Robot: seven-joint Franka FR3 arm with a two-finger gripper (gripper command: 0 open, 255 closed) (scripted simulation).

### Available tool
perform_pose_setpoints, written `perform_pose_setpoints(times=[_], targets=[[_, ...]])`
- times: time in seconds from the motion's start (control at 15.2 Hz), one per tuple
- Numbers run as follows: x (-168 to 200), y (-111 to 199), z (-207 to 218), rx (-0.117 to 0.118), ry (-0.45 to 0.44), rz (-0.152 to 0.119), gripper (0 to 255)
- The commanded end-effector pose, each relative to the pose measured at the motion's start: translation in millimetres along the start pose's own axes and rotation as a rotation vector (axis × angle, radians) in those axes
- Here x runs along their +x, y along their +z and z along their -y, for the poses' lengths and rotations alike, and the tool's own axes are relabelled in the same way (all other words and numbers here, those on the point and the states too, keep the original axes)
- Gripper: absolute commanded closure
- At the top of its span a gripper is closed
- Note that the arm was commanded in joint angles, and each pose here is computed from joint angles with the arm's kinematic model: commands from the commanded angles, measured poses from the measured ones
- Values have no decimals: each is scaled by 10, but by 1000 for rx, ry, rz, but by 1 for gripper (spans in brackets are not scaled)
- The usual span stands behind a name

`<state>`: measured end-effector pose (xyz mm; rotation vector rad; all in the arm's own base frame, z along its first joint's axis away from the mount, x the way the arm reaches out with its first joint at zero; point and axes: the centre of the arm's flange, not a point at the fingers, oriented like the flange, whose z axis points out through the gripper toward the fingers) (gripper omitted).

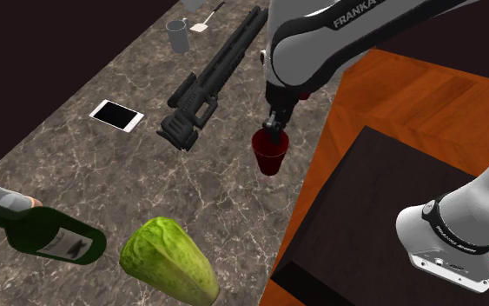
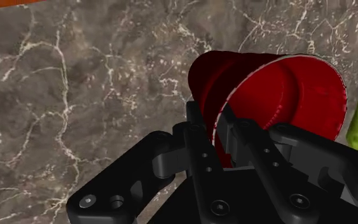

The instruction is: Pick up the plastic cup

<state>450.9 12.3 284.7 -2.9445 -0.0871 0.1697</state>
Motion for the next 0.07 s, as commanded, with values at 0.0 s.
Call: perform_pose_setpoints(times=[0.0], targets=[[-1,-28,11,0,0,0,255]])
